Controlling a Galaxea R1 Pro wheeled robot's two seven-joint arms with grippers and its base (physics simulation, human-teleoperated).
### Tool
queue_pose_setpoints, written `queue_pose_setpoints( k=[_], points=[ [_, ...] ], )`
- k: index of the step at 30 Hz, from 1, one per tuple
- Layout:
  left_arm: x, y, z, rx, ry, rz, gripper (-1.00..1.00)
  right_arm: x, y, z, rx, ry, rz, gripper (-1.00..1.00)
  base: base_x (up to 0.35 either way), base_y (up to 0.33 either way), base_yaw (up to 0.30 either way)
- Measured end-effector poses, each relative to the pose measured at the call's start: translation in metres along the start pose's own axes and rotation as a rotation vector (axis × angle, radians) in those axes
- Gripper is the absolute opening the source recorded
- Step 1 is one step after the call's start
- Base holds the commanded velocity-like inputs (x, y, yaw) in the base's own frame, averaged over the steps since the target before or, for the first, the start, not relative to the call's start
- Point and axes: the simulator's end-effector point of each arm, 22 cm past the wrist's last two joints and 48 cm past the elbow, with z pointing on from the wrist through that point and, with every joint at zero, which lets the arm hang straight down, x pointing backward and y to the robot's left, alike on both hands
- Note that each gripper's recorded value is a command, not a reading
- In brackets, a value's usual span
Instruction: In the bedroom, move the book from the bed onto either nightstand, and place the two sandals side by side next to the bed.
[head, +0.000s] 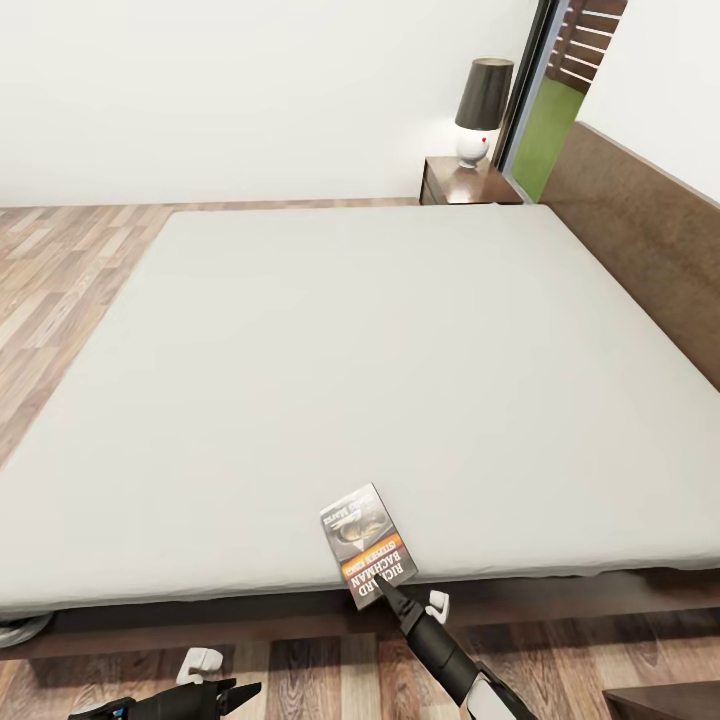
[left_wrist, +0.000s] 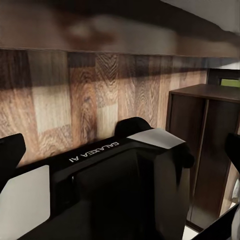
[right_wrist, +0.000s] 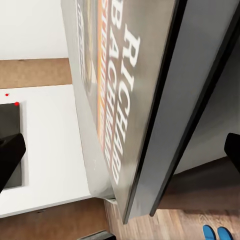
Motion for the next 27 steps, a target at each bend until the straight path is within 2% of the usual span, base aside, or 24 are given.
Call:
queue_pose_setpoints(
  k=[23,24,27],
  points=[
    [0.0001,-0.0007,0.0003,0.002,0.0,0.0,1.0,0.0,-0.0002,0.0,0.0,0.0,0.001,1.0,0.0,0.0,0.0],
    [0.0001,-0.0006,0.0003,0.002,0.0,0.0,1.0,0.0,-0.0001,0.0,0.0,0.0,0.001,-1.0,0.0,0.0,0.0],
    [0.0001,-0.0007,0.0002,0.003,0.0,0.0,1.0,0.0004,-0.0004,-0.0002,0.001,0.001,0.001,-1.0,0.0,0.0,0.0]
  ],
)
